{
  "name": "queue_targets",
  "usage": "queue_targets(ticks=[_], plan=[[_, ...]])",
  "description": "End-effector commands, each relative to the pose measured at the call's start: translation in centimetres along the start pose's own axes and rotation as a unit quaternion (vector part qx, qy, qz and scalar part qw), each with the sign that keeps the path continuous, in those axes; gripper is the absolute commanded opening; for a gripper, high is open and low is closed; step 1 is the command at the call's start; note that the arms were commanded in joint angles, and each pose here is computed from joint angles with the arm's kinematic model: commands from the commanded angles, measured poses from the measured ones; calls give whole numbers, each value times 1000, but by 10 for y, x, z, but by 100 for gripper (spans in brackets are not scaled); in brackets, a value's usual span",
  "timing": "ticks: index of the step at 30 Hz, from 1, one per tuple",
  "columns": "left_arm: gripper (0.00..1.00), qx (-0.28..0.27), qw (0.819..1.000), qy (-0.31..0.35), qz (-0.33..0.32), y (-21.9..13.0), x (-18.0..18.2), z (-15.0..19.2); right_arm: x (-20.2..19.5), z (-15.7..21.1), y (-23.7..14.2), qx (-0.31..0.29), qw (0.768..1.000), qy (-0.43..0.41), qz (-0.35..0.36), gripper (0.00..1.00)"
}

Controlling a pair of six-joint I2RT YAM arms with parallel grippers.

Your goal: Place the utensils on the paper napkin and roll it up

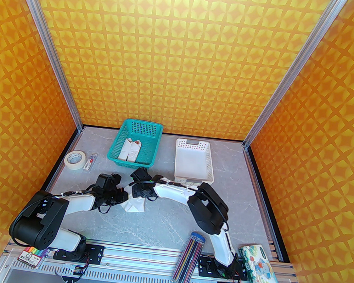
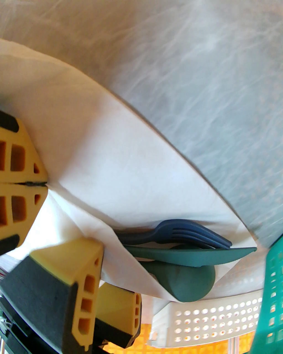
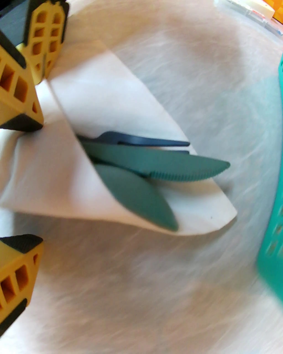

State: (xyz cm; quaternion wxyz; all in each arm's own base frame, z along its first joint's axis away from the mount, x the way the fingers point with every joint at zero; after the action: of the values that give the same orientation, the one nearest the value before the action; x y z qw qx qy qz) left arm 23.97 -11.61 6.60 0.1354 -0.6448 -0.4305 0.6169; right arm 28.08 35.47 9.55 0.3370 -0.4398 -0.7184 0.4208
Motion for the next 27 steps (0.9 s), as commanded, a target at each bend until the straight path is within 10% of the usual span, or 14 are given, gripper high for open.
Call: queue_targets(ticks=[1, 13, 27], plan=[[0, 42, 997, -40, -45, 0, 21, 28, -14, -1, -35, -22, 1000, 5, 19, 70], [0, 52, 996, -50, -48, -2, 1, 58, -53, 22, -82, -29, 999, 24, 31, 71], [0, 41, 995, -54, -75, 4, -6, 66, 1, 41, -48, 19, 999, -27, -3, 75]])
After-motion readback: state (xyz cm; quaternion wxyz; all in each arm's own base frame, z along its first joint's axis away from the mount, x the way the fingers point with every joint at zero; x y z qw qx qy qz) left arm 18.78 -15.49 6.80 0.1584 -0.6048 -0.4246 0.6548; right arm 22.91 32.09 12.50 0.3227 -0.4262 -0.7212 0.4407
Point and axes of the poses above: each hand's point on the last joint's axis, 136 mm out from that joint toward the fingers, its own y axis out along the fingers, its own x axis along the line the jaws close on, z = x × y, the point moved 7 cm from there along -y, back along the fingers, and after that the axes turned 5 degrees about -y, right-handed, at the moved point
